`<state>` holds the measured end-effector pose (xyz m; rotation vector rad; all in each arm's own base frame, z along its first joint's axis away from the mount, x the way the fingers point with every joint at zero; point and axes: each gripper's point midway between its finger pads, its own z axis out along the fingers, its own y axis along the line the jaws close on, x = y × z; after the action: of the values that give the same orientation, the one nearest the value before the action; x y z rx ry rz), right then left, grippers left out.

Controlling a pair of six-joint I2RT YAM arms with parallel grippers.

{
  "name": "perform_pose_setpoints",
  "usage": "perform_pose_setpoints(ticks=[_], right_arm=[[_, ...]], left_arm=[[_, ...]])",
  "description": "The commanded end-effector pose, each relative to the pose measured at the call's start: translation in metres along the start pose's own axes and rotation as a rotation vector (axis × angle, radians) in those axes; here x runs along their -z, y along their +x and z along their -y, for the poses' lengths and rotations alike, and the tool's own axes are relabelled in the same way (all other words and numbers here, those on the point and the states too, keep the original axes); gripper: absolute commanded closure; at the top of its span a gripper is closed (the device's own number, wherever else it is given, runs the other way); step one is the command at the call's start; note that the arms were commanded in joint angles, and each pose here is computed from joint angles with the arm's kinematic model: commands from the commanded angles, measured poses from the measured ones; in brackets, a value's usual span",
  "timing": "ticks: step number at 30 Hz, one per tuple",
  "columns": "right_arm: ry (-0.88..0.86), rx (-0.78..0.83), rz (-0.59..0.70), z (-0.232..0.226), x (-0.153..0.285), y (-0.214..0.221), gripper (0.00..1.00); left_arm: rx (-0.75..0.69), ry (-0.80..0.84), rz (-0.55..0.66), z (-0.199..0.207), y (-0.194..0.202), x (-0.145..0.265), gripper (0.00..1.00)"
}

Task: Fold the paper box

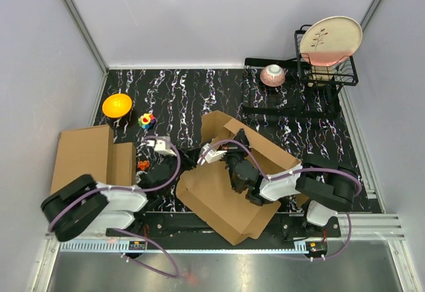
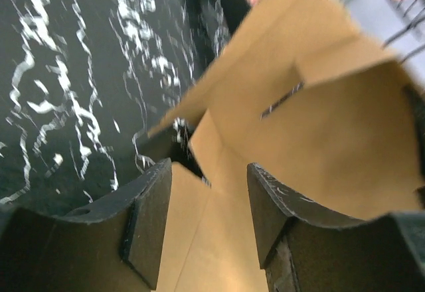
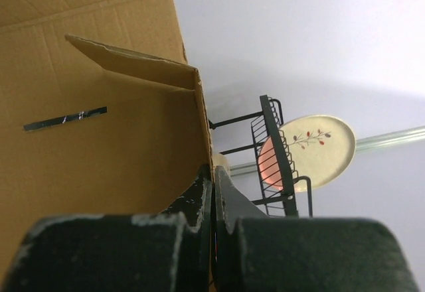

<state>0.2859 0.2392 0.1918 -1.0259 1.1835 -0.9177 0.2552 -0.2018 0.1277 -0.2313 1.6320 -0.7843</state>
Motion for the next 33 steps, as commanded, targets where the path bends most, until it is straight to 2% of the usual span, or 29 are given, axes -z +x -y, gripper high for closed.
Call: perform_pose_setpoints(ticks=[1, 2, 4, 7, 8, 11, 18, 26, 33], right_arm=[[0.057, -0.271, -0.004, 0.024, 0.002, 0.0, 1.0], [0.026, -0.245, -0.008, 0.019, 0.002, 0.001, 1.0], [0.014, -0.296, 0.002, 0.024, 0.002, -0.002, 1.0], [-0.01, -0.289, 0.001, 0.022, 0.003, -0.001, 1.0], [-0.01, -0.289, 0.0, 0.022, 0.004, -0.001, 1.0], [-0.015, -0.277, -0.005, 0.019, 0.004, 0.001, 1.0], [-0.034, -0.271, 0.003, 0.008, 0.004, -0.002, 1.0], [-0.043, -0.277, 0.006, 0.005, 0.004, -0.004, 1.0], [-0.049, -0.288, 0.008, 0.003, 0.003, -0.006, 1.0]], left_arm=[[0.093, 0.156, -0.115, 0.033, 0.03, -0.006, 0.5], [0.115, 0.173, -0.105, 0.034, 0.031, -0.005, 0.51], [0.17, 0.198, -0.087, 0.034, 0.034, -0.004, 0.51], [0.263, 0.176, -0.087, 0.031, 0.042, -0.011, 0.56], [0.271, 0.169, -0.087, 0.031, 0.044, -0.015, 0.6], [0.289, 0.169, -0.082, 0.035, 0.046, -0.024, 0.6], [0.248, 0.188, -0.007, 0.045, 0.028, -0.035, 0.51], [0.237, 0.235, 0.016, 0.063, 0.024, -0.051, 0.48], [0.215, 0.15, 0.009, 0.052, 0.037, -0.071, 0.49]])
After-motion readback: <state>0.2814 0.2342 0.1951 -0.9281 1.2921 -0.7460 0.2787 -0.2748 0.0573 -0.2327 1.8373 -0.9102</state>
